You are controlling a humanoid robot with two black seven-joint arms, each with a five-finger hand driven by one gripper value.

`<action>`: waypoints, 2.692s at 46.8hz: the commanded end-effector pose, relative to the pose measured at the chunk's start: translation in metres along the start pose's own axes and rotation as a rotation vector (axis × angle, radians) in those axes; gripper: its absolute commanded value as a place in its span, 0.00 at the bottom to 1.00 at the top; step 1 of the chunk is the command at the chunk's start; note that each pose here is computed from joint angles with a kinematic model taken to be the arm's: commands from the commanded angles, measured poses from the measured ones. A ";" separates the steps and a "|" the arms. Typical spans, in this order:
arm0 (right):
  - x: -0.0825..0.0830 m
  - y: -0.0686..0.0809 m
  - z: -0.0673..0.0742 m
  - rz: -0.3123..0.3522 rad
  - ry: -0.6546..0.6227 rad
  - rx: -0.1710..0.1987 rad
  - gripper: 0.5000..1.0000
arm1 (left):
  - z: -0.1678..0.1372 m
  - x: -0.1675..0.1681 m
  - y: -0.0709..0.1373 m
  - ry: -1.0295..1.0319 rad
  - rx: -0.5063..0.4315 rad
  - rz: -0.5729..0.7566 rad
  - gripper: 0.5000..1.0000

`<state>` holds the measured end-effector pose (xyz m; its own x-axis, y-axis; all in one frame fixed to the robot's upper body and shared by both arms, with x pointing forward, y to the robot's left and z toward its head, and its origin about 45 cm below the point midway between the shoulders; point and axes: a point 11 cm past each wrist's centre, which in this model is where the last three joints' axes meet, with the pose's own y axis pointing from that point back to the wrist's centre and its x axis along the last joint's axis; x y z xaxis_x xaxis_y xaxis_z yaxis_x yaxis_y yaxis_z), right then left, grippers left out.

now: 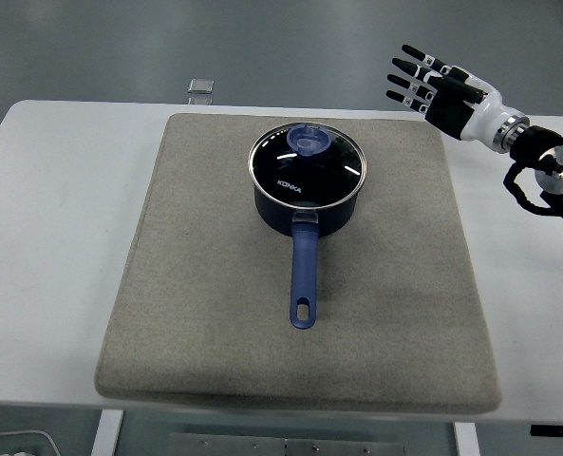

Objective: Lift the pot lid and place it to the right of the pot.

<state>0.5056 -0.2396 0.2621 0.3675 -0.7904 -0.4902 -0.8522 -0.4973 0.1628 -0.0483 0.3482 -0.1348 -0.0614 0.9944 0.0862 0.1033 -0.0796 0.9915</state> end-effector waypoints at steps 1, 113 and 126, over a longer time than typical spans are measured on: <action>0.000 0.000 0.001 0.001 0.000 -0.001 0.83 | 0.001 0.000 0.000 0.000 -0.002 0.000 1.00; -0.117 -0.032 -0.028 -0.265 1.080 -0.201 0.82 | 0.002 -0.001 0.000 0.001 -0.004 -0.005 1.00; -0.126 -0.032 -0.010 -0.320 1.335 -0.288 0.82 | 0.002 -0.001 0.000 0.001 -0.004 -0.005 1.00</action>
<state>0.4944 -0.1321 0.3301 0.7379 -0.3362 0.5851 -0.6329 -0.6459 0.4270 -0.0461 0.3469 -0.1350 -0.0631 0.9947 0.0813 0.0990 -0.0748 0.9923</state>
